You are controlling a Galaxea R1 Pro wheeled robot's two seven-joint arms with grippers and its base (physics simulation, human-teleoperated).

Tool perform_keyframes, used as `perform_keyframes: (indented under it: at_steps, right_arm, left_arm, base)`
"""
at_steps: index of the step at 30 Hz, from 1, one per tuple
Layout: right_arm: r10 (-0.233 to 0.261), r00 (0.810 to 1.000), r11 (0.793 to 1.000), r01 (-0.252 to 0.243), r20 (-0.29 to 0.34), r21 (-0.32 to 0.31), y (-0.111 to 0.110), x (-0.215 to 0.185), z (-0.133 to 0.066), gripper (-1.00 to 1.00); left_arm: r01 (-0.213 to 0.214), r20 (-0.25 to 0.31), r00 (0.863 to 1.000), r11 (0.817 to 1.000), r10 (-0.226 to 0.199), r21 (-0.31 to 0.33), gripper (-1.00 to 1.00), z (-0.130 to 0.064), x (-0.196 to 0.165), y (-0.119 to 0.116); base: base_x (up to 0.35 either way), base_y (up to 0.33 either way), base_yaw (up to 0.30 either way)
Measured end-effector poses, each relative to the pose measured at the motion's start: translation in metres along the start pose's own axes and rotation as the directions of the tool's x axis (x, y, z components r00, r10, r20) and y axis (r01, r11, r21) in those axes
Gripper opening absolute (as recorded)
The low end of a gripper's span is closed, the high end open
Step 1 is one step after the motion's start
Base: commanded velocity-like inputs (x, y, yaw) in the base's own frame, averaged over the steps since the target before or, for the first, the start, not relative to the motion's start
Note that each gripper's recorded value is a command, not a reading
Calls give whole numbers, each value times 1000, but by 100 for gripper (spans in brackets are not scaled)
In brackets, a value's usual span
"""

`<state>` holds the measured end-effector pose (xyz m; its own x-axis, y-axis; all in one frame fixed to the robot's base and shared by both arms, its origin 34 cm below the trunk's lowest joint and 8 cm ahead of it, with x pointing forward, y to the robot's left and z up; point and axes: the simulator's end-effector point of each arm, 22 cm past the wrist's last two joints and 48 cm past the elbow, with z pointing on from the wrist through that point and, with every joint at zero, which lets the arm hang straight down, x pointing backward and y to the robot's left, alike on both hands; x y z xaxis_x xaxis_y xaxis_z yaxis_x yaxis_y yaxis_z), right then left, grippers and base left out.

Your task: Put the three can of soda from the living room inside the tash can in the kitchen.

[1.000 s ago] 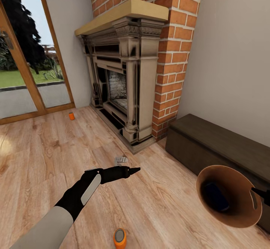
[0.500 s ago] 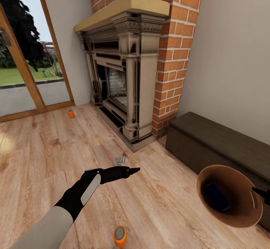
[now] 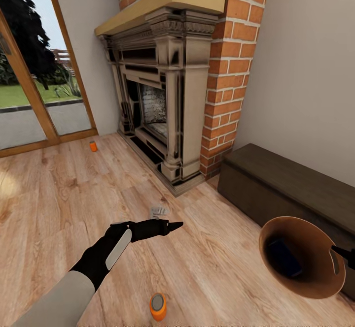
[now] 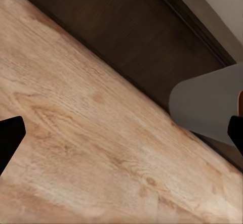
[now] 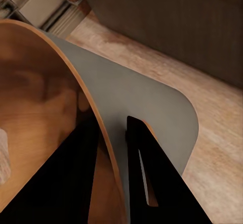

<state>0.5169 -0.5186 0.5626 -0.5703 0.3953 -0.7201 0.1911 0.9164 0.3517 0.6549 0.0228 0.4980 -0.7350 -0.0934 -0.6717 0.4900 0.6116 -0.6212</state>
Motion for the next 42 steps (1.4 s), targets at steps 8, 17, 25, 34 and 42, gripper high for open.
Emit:
perform_keyframes:
  at_steps: [8,17,25,34,42]
  right_arm:
    - [2,1000,1000,-2,-12,4,-2,4,3,-100]
    - [4,1000,1000,-4,-25,6,-2,9,8,-100]
    - [4,999,1000,-4,-38,12,-4,13,11,-100]
    - [5,999,1000,-4,-51,15,-6,17,15,-100]
    - [5,998,1000,-4,-63,21,-8,21,18,-100]
  left_arm:
    - [9,-10,1000,1000,-10,-4,100,2,6,5]
    - [22,-19,1000,1000,-22,-8,100,4,12,12]
    - [33,-26,999,999,-34,-8,100,7,18,16]
    - [45,-37,998,999,-45,-10,100,10,25,20]
    - [55,-45,997,998,-55,-11,100,12,30,24]
  base:
    - [0,0,0]
    - [0,0,0]
    - [0,0,0]
    - [0,0,0]
    - [0,0,0]
